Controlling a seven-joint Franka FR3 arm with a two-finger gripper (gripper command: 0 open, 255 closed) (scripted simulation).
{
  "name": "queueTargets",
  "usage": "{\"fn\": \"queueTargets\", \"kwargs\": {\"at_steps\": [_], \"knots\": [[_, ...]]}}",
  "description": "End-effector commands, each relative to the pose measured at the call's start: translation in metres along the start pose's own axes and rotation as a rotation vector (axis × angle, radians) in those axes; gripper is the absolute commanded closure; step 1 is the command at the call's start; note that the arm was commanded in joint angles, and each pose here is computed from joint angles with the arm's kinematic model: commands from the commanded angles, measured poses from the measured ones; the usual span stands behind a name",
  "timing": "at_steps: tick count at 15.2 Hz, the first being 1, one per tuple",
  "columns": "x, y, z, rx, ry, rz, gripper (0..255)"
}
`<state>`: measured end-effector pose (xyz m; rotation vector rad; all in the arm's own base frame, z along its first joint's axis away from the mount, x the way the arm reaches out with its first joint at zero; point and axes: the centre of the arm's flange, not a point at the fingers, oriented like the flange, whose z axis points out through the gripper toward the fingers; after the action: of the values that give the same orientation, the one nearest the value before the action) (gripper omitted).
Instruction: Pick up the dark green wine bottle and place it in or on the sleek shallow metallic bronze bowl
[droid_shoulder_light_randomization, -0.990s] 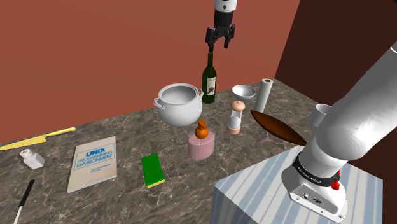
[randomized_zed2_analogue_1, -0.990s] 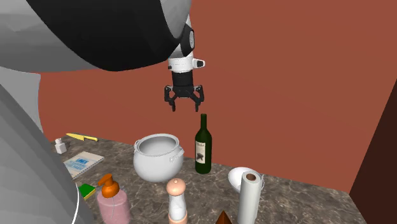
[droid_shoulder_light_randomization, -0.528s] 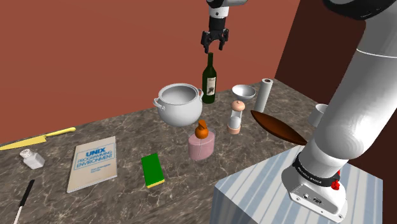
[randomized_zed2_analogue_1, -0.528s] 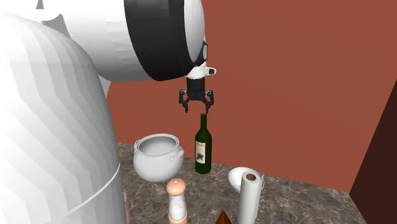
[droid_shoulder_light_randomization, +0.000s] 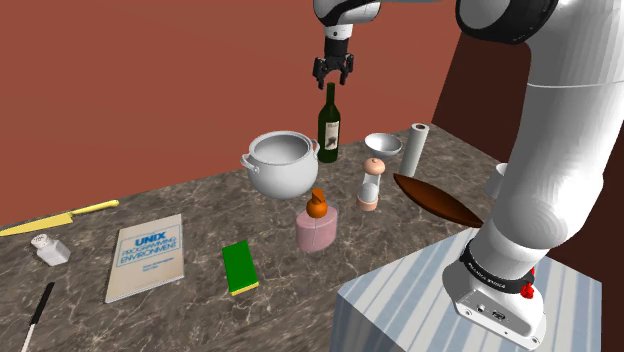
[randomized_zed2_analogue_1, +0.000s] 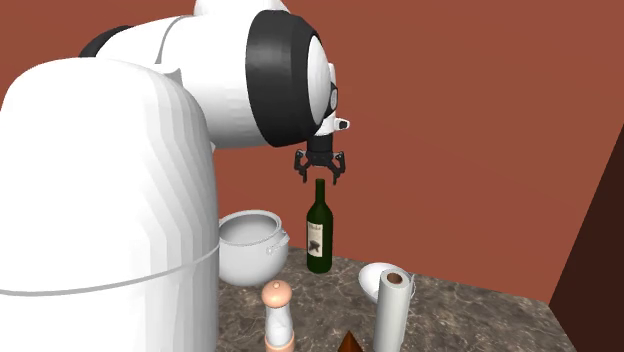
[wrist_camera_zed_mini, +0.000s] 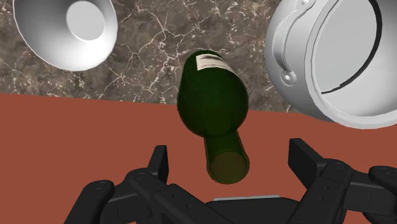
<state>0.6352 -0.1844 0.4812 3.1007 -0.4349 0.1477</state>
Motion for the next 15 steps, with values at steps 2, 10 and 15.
{"fn": "queueTargets", "kwargs": {"at_steps": [2, 10, 15], "knots": [[0.000, 0.001, 0.016, 0.000, 0.000, 0.000, 0], [0.000, 0.001, 0.024, 0.000, 0.000, 0.000, 0], [0.000, 0.001, 0.024, 0.000, 0.000, 0.000, 255]]}}
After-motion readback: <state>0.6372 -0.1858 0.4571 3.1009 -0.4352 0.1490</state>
